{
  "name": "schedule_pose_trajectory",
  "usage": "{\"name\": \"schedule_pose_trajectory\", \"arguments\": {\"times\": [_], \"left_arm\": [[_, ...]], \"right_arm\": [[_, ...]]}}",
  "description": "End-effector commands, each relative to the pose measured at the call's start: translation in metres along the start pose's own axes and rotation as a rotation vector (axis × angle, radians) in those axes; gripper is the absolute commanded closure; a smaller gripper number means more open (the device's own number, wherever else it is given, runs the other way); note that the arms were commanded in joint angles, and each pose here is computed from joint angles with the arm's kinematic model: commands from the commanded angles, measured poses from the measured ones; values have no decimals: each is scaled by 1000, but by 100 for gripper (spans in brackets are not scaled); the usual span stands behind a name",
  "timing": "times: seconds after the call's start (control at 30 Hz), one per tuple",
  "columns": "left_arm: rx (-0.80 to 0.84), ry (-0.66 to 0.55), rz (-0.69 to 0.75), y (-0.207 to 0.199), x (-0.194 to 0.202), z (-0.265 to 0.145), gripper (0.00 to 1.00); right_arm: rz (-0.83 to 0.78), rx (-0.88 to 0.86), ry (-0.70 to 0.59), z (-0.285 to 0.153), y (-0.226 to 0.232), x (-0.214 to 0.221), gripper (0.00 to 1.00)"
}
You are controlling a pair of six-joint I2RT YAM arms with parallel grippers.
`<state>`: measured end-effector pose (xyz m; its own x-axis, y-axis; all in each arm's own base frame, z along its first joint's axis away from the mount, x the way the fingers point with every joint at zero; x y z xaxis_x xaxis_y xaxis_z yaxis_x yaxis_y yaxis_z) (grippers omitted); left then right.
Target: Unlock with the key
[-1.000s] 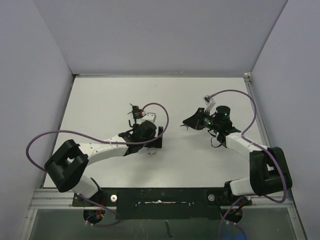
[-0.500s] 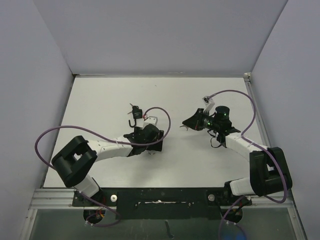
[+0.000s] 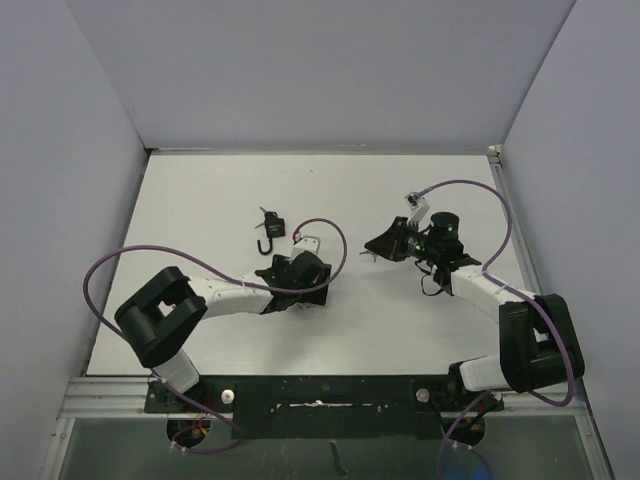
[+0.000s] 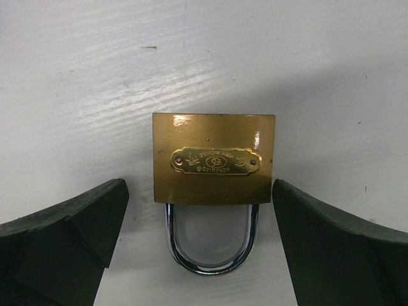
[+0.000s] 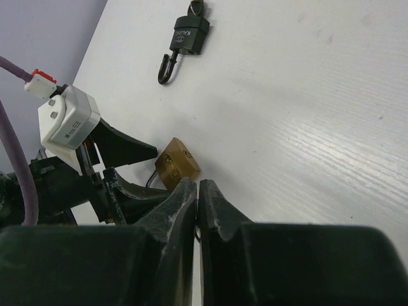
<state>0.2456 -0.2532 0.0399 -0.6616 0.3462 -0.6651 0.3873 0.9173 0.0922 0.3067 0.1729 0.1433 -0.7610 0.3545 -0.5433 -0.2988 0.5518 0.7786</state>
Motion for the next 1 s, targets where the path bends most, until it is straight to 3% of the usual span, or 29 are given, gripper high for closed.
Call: {"name": "schedule_pose_trajectory", "arguments": {"times": [0.0, 0.37, 0.57, 0.67, 0.77, 0.8, 0.87, 0.9, 0.97], "left_arm": [[29, -37, -2, -13, -11, 10, 3], [21, -6, 35, -18, -4, 16, 8], [35, 22, 38, -19, 4, 14, 22], [53, 30, 35, -21, 10, 15, 34], [72, 30, 32, -23, 13, 16, 53], [76, 31, 36, -24, 13, 16, 62], [83, 14, 37, -24, 11, 17, 92], [87, -4, 38, -25, 7, 15, 100], [104, -66, 44, -26, -5, 10, 100]], "right_arm": [[-60, -49, -40, -3, 16, -9, 100], [-63, -52, -39, -3, 17, -11, 100], [-62, -52, -36, -3, 17, -11, 100], [-62, -52, -36, -3, 17, -11, 100], [-57, -47, -33, -2, 15, -10, 100], [-57, -46, -33, -2, 15, -10, 100], [-55, -44, -31, -2, 14, -9, 100], [-54, -41, -27, -2, 13, -8, 100], [-58, -34, -23, -2, 12, -8, 100]]}}
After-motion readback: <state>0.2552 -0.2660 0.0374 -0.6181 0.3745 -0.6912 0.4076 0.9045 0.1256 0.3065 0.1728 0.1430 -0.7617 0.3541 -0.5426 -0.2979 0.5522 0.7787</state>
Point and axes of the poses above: each gripper's point midway between its finger pads, its own z axis out along the fingers, its own y axis along the line the jaws close on, x = y × z, the point moved 3 cm from there along -z, back along the fingers, and after that the axes turned 13 degrees about z, right-handed, at the moved point
